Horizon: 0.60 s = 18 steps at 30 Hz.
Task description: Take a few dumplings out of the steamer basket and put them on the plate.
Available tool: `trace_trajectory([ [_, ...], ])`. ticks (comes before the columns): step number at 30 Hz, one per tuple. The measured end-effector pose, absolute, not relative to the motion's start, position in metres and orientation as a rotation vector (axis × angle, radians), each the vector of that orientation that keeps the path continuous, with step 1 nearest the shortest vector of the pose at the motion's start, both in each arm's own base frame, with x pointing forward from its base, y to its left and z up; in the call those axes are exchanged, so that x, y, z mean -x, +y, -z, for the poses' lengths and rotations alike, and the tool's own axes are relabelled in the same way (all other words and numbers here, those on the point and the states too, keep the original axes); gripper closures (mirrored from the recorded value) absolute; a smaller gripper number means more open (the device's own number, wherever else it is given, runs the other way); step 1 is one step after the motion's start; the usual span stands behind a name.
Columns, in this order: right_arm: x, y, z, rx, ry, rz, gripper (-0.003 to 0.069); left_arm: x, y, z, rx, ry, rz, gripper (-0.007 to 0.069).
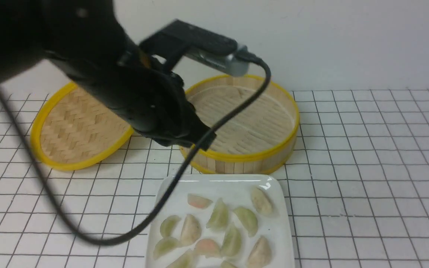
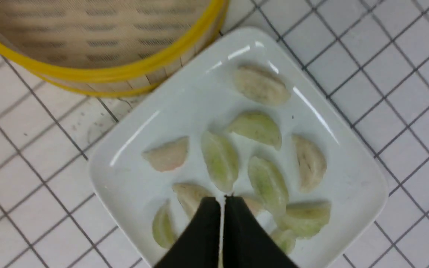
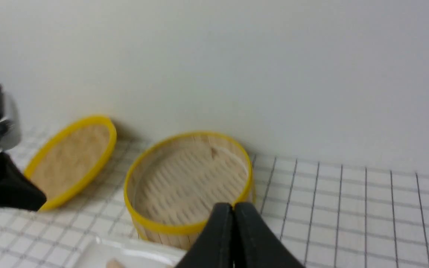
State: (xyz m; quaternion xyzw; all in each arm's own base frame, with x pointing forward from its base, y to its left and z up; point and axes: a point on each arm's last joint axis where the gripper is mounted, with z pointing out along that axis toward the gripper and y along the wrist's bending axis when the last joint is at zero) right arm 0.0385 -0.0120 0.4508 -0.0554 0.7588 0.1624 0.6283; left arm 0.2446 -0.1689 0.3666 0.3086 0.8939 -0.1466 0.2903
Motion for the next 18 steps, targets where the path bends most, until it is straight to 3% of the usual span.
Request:
trace_trajectory([
  [5, -0.018, -0.028, -0.406, 0.076, 1.445, -0.473, 0.0673, -0.19, -0.132, -0.387, -0.693, 2.149, 0.437, 0.0631],
  [11, -0.001, -0.029, -0.37, 0.189, 1.102, -0.489, 0.0673, -0.131, -0.091, -0.376, -0.525, 1.866, 0.498, 0.0631],
  [18, 0.002, -0.02, -0.367, 0.234, 1.018, -0.574, 0.0673, -0.091, -0.061, -0.348, -0.387, 1.621, 0.552, 0.0631],
])
